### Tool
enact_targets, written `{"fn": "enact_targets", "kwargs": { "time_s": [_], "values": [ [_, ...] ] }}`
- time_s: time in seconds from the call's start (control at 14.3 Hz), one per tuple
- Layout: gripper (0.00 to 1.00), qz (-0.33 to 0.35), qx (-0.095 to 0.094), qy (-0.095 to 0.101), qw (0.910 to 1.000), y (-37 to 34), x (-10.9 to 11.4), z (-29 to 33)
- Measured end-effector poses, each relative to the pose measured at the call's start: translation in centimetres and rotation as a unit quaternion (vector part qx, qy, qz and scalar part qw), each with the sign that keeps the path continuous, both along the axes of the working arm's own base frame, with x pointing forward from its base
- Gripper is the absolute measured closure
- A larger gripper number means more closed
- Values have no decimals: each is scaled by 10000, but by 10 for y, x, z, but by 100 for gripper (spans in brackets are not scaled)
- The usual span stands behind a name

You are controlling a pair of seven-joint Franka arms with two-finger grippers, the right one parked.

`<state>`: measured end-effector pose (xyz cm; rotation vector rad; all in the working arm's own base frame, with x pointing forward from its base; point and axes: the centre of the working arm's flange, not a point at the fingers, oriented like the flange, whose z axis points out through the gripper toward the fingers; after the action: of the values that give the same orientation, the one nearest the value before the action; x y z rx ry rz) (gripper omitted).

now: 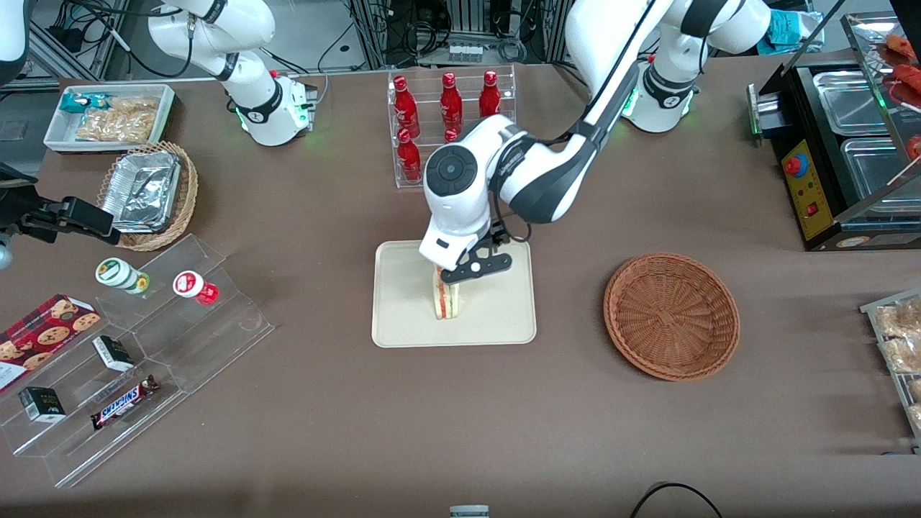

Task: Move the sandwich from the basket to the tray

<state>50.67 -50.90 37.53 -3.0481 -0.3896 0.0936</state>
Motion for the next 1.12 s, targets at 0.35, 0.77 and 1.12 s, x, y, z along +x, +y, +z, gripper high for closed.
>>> {"fn": "enact_targets", "kwargs": {
  "time_s": [0.35,0.77,1.12],
  "values": [
    [0,502,32,-54,9987,55,32,20],
    [0,173,-121,256,9995,194,60,50],
    [0,-352,-330,773,9958,306,53,87]
  ]
}}
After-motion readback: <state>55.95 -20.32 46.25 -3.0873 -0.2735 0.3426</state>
